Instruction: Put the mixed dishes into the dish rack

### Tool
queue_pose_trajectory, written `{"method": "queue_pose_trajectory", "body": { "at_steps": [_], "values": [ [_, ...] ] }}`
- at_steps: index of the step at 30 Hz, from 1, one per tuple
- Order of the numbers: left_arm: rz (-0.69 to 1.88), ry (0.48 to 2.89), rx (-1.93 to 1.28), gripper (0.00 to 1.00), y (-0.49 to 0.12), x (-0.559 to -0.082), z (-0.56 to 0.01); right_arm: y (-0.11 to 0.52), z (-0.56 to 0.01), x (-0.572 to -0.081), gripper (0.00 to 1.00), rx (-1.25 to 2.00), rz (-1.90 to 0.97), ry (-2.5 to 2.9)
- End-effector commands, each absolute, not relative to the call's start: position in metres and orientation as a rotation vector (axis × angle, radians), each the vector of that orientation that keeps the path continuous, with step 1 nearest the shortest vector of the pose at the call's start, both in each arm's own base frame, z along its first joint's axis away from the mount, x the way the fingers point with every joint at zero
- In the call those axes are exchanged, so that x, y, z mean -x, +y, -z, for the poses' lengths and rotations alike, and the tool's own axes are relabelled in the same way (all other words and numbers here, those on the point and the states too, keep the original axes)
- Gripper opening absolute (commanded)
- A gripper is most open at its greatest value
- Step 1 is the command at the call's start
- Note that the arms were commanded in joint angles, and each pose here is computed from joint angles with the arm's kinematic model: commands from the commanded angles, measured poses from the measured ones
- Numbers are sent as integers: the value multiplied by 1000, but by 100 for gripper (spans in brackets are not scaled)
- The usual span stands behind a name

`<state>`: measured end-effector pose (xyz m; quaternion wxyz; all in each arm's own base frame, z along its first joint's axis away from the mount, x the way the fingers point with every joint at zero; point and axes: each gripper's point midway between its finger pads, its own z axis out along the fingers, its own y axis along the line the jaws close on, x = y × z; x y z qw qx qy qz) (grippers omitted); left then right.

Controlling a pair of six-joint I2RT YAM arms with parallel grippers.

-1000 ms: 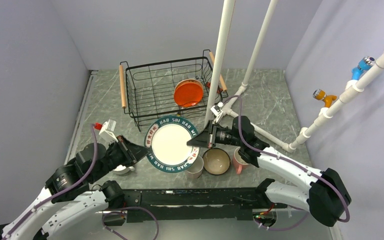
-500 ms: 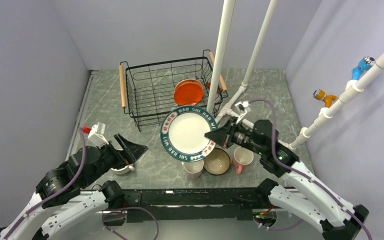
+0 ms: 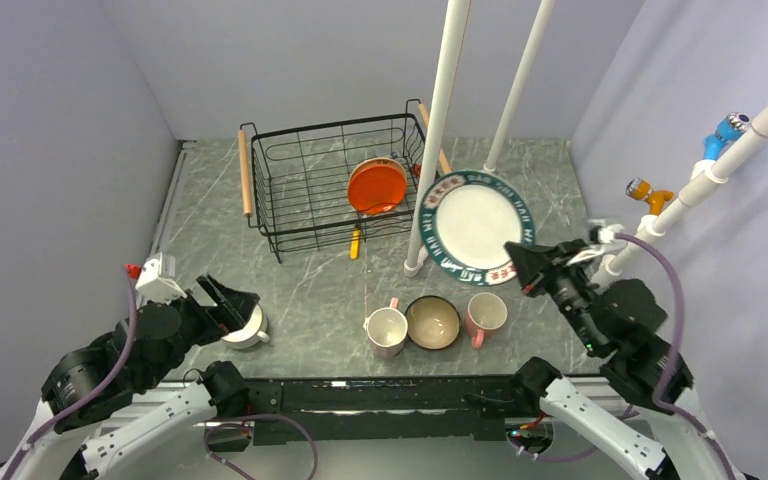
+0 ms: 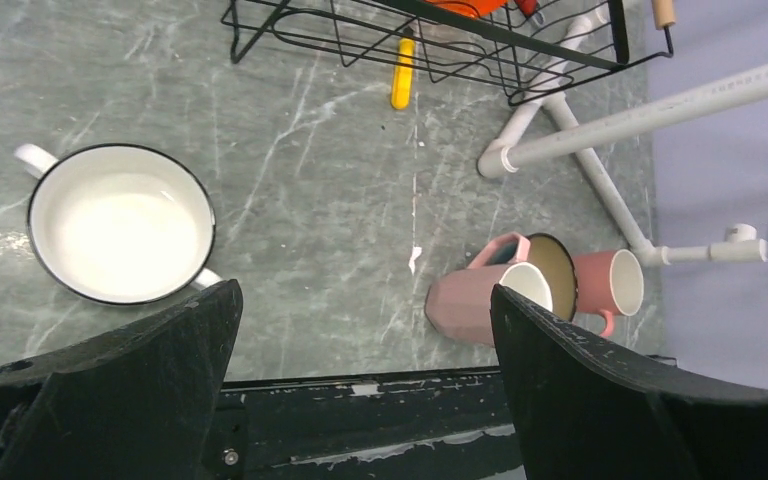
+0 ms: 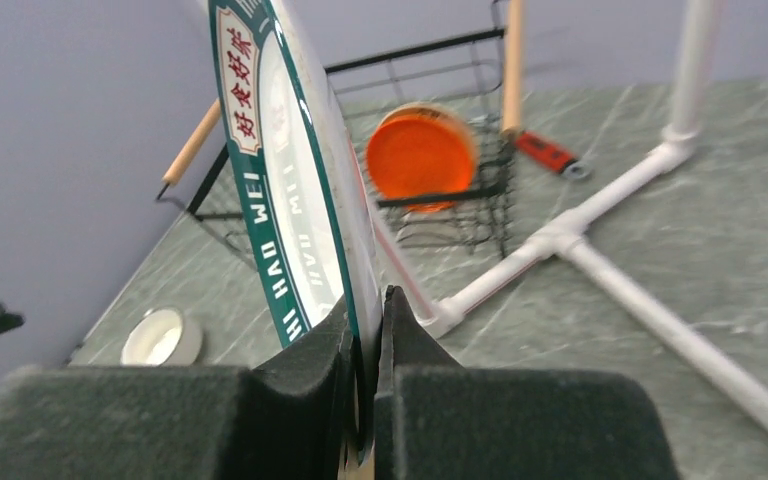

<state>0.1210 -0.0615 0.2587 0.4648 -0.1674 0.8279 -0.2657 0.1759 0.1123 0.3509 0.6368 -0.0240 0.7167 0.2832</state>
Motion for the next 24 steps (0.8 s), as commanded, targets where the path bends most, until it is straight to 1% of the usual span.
{"method": "queue_pose_trajectory", "body": {
  "at_steps": [1,7,11,16,18,21,24],
  "values": [
    [553,2017,404,99,-44,-122,-249,55,-392,-169,0,-77,-467,1501],
    [530,2031,351,99,-49,-125,-237,6,-405,-162,0,-283,-360,1406],
    [501,2047,325,99,-51,-128,-227,-5,-392,-178,0,-394,-253,1425],
    [497,2050,263,99,-57,-130,-223,10,-379,-217,0,-372,-59,1485],
    [496,2046,237,98,-59,-131,-223,19,-382,-233,0,-351,-5,1481],
    [508,2033,208,98,-64,-134,-223,36,-391,-253,0,-311,17,1471],
    [559,2016,155,94,-75,-134,-225,52,-406,-274,0,-271,5,1453]
  ]
}}
